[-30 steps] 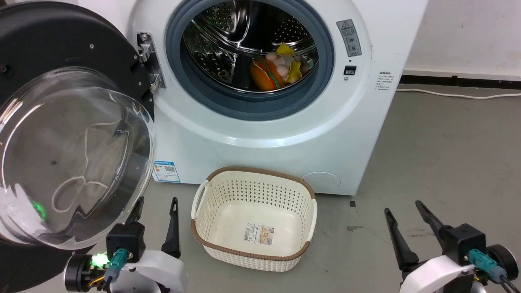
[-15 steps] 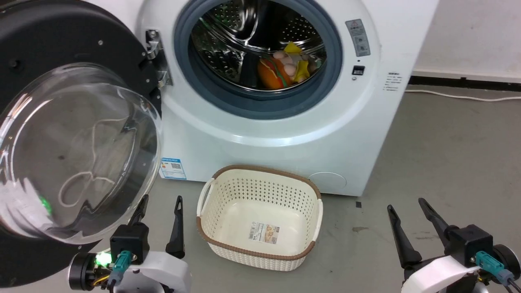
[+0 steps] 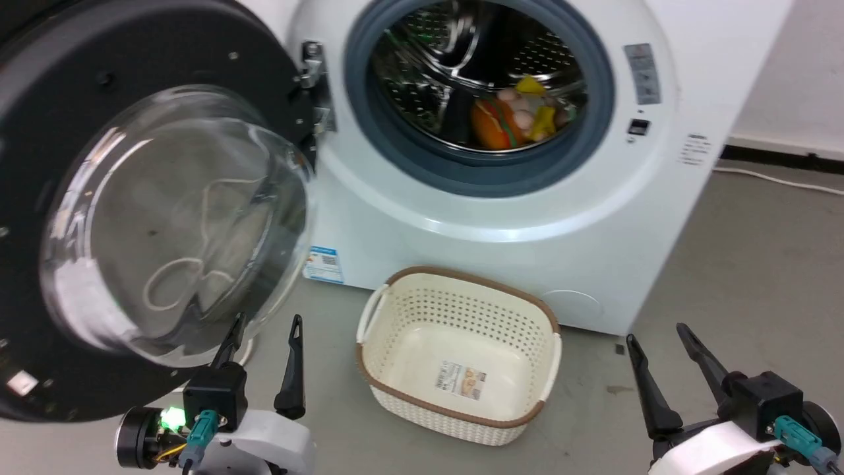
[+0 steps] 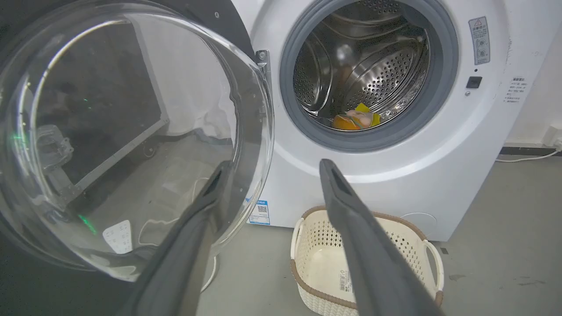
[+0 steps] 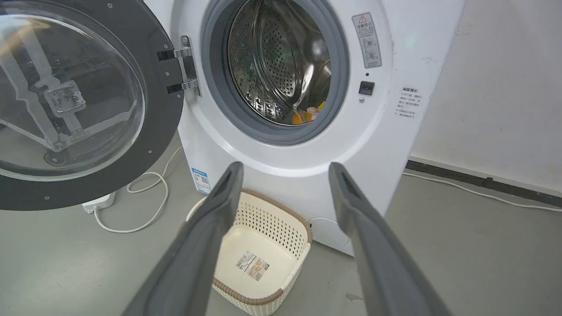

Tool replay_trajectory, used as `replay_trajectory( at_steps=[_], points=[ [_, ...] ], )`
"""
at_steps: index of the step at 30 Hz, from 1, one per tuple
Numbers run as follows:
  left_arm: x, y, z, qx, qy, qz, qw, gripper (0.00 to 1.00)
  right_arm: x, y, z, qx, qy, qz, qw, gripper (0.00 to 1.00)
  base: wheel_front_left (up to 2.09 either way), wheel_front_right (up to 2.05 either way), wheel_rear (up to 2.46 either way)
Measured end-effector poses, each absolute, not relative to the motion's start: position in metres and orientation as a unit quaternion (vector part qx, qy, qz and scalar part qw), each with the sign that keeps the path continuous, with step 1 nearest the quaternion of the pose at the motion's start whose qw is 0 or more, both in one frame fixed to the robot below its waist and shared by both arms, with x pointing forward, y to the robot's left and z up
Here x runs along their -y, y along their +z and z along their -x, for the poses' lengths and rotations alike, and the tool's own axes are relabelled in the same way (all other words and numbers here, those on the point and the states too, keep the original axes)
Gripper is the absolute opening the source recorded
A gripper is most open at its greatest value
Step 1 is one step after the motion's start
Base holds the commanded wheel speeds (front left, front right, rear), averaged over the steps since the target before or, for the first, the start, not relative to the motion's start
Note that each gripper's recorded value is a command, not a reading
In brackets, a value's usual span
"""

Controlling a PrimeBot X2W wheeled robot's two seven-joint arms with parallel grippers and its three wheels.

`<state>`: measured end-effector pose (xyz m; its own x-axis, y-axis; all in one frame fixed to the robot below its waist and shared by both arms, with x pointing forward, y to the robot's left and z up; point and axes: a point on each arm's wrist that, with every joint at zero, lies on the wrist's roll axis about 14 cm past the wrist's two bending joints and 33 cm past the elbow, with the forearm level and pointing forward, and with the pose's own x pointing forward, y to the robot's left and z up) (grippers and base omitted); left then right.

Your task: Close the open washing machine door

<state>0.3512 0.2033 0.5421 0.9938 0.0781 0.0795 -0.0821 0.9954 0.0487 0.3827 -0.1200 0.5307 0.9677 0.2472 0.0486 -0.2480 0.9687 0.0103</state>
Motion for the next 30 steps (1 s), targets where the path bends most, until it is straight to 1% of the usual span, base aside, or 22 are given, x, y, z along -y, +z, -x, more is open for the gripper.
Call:
replay_trajectory(
  at_steps=[18,30],
  points=[
    [-0.245,0.554,-0.323,0.066,0.12,-0.034,0.99,1.0,0.057,0.524,-0.393,0.024,0.214,-0.015,0.976,1.0,0.0,0.0,0.0],
    [-0.264,0.555,-0.305,0.076,0.16,-0.029,0.984,1.0,0.032,0.525,-0.394,0.033,0.249,-0.02,0.968,1.0,-0.01,-0.01,-0.01]
  ],
)
